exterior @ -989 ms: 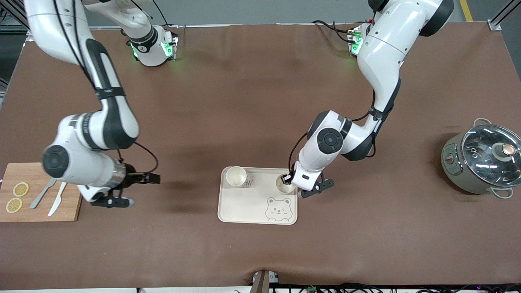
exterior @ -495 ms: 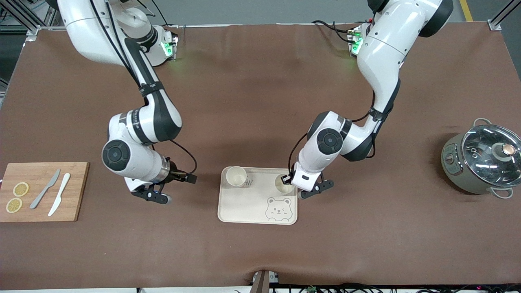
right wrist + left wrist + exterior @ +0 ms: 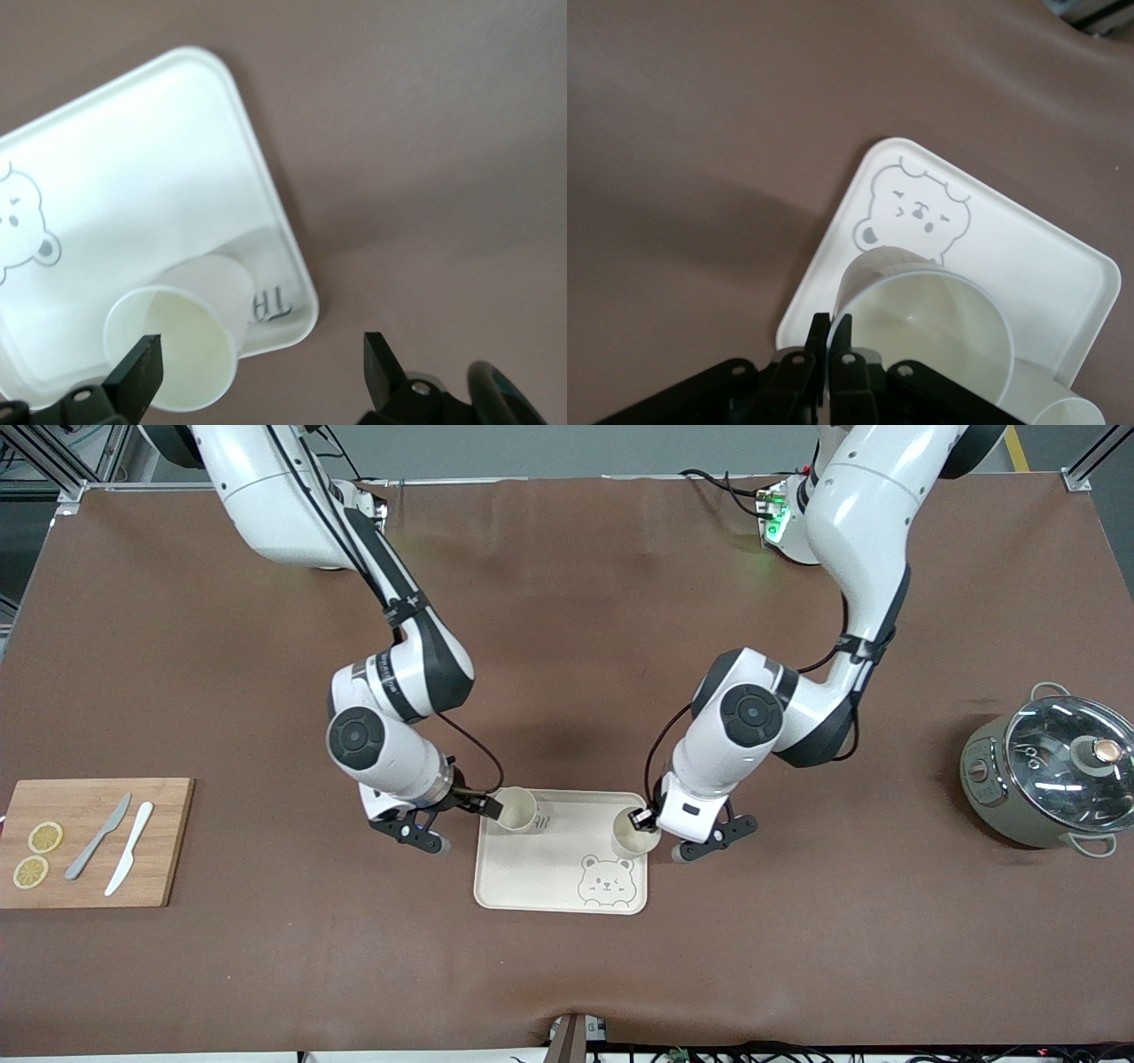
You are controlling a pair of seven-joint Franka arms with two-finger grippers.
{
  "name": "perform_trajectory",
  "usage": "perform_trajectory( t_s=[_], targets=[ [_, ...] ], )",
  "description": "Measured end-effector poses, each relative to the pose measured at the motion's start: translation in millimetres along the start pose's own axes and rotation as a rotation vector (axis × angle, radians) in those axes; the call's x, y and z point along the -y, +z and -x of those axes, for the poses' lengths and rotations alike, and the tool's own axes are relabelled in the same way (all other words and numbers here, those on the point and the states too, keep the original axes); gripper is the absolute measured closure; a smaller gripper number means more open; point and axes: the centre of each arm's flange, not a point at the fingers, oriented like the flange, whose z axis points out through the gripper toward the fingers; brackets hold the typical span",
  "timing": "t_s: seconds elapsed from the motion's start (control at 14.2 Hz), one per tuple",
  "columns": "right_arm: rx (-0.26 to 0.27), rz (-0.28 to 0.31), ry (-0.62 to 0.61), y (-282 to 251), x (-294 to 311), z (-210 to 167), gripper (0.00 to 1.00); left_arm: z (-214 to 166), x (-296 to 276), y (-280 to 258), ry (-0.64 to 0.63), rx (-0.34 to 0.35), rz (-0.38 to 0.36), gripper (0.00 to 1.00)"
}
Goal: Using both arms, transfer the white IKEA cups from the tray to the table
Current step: 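Carry the left cup toward the pot while the right gripper carries toward the board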
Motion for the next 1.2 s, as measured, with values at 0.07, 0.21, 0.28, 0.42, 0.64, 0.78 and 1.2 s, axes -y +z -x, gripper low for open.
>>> perform_trajectory(
  t_s=[0.07, 0.21, 0.28, 0.42, 0.64, 0.78, 1.2],
  targets=[
    [-0.003, -0.002, 0.001, 4.5, 5.0, 5.6, 0.03, -6.0, 6.5, -9.9, -0.003, 0.0, -0.024, 0.96],
    [-0.005, -0.001, 0.017, 12.9, 8.1, 9.7, 0.12, -17.0, 22.6, -17.9, 0.003, -0.013, -0.082, 0.96],
    [-0.005, 0.001, 0.027, 16.7, 8.0, 10.1, 0.25, -21.6, 32.1, -16.8, -0.003, -0.013, -0.101, 0.96],
    [-0.015, -0.004, 0.035, 24.1, 7.6, 8.5, 0.31, -33.4, 52.3, -10.7, -0.021, -0.007, -0.125, 0.96],
    [-0.04, -0.021, 0.067, 40.3, 9.5, 9.0, 0.45, -55.3, 82.2, -8.4, -0.041, -0.001, -0.144, 0.96],
    [-0.04, -0.021, 0.114, 45.7, 13.5, 14.8, 0.66, -67.8, 109.2, -8.1, -0.032, 0.01, -0.166, 0.96],
    [0.022, 0.034, 0.123, 24.1, 21.4, 17.3, 0.97, -88.9, 201.1, 2.7, -0.064, 0.072, -0.24, 0.96]
  ],
)
